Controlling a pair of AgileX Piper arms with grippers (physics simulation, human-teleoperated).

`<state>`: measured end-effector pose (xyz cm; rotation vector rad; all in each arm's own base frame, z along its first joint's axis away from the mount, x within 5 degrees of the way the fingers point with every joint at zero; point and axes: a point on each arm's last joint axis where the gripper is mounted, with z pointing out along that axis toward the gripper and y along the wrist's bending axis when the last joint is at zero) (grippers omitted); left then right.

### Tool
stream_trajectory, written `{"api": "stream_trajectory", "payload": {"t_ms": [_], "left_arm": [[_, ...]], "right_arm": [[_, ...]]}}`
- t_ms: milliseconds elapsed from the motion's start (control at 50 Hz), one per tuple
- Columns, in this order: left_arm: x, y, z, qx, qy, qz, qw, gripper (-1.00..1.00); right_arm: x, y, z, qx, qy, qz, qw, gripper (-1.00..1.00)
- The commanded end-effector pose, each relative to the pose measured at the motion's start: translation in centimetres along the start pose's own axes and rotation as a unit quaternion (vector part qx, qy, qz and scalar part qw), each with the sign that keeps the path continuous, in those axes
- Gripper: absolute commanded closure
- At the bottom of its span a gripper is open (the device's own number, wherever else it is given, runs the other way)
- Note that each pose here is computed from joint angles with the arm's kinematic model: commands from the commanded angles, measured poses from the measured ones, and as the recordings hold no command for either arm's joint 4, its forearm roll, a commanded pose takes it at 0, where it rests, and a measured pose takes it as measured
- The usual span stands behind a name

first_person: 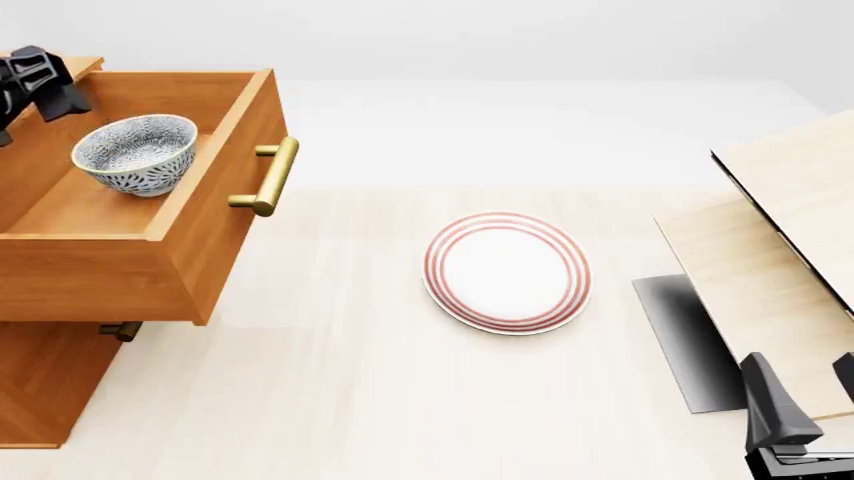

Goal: Open the top drawer of the cabinet and put the bowl in it.

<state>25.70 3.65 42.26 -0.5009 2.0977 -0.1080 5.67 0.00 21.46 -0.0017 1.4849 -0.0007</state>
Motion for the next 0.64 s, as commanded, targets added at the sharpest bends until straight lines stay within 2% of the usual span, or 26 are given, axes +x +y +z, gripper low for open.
{"api": "stream_trajectory", "payload": {"t_ms": [20,640], "left_arm": [[-0.4,-0.1,-2.4,0.003,-0.009,0.005,0.9999,-1.0],[1.1,-0.1,-7.6,0.017,-0.021,0.028,0.9992,-1.0]], "right_arm": [[0.0,0.0,0.0,0.0,0.0,0.0,1.0,-1.0],[0.0,0.0,0.0,0.0,0.0,0.0,1.0,-1.0]]}}
